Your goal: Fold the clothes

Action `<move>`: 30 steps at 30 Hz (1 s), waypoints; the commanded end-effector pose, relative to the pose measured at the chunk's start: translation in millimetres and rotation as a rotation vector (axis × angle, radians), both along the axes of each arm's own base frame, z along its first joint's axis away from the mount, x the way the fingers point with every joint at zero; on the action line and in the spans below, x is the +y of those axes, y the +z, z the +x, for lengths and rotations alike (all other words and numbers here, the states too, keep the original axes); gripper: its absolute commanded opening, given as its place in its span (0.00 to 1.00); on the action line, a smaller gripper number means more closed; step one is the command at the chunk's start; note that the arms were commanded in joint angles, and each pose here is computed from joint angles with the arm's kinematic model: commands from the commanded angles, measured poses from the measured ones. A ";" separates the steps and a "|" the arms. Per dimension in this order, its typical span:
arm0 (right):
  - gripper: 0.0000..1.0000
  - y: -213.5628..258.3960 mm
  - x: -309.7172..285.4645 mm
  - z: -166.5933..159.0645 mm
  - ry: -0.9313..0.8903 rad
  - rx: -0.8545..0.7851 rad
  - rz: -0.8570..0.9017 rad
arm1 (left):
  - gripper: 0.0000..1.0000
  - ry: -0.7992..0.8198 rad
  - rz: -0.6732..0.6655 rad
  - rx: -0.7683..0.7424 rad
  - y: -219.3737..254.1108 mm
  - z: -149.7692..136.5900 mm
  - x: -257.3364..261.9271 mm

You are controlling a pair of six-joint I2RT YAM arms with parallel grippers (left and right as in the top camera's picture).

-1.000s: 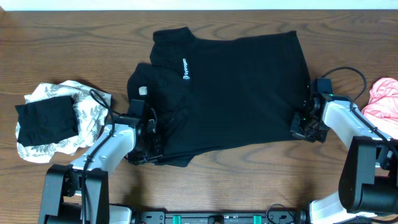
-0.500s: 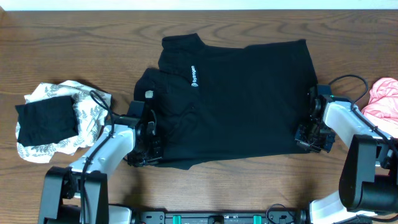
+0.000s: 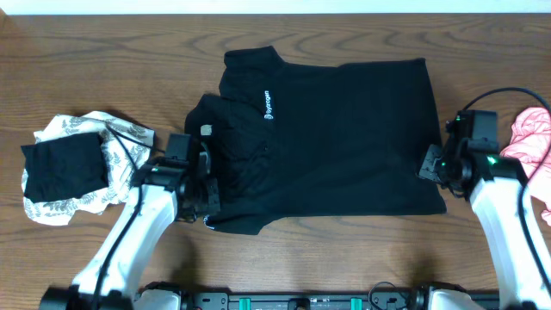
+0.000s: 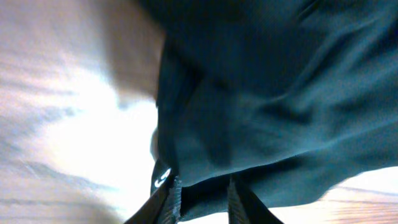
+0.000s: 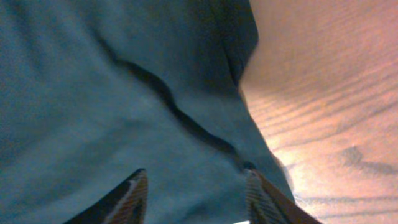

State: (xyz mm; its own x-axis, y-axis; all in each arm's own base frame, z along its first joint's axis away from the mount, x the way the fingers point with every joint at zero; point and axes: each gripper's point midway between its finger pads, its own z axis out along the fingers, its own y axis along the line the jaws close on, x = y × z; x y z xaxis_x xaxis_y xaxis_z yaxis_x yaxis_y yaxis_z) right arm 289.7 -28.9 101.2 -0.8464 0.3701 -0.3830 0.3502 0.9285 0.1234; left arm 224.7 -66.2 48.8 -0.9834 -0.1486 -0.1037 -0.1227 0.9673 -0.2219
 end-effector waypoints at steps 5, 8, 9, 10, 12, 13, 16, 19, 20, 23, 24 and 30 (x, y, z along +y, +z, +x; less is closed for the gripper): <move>0.56 9.7 -1.1 11.5 0.002 -0.066 0.008 | 0.32 0.006 -0.019 -0.210 40.3 31.4 -1.5; 0.56 0.6 2.1 26.2 0.015 -0.078 0.032 | 0.33 -0.041 -0.070 -0.294 49.5 48.4 -12.9; 0.55 -3.5 3.8 34.1 0.023 -0.089 0.044 | 0.33 -0.067 -0.086 -0.336 53.7 56.8 -18.2; 0.53 -6.6 5.3 41.5 0.029 -0.101 0.055 | 0.33 -0.087 -0.096 -0.377 57.7 65.5 -22.6; 0.47 -15.2 9.6 62.4 0.048 -0.141 0.085 | 0.33 -0.108 -0.110 -0.476 66.2 89.4 -31.9; 0.44 -18.3 11.4 69.3 0.055 -0.154 0.097 | 0.32 -0.116 -0.117 -0.516 69.0 99.8 -36.3; 0.31 -37.2 16.7 90.3 0.030 -0.175 0.160 | 0.27 -0.141 -0.137 -0.609 67.8 131.2 -51.4; 0.20 -61.4 17.2 96.1 -0.028 -0.140 0.201 | 0.24 -0.157 -0.150 -0.629 47.7 152.5 -62.5; 0.17 -68.8 17.6 97.0 -0.032 -0.128 0.207 | 0.24 -0.160 -0.151 -0.631 37.6 159.5 -65.2; 0.12 -83.9 22.8 99.2 -0.018 -0.108 0.236 | 0.23 -0.159 -0.151 -0.630 11.4 174.5 -68.7; 0.11 -88.1 24.9 99.5 -0.009 -0.102 0.246 | 0.23 -0.160 -0.150 -0.627 4.0 178.3 -69.5; 0.09 -108.1 15.6 90.9 -0.039 -0.040 0.198 | 0.19 -0.140 -0.112 -0.562 -43.2 192.6 -65.0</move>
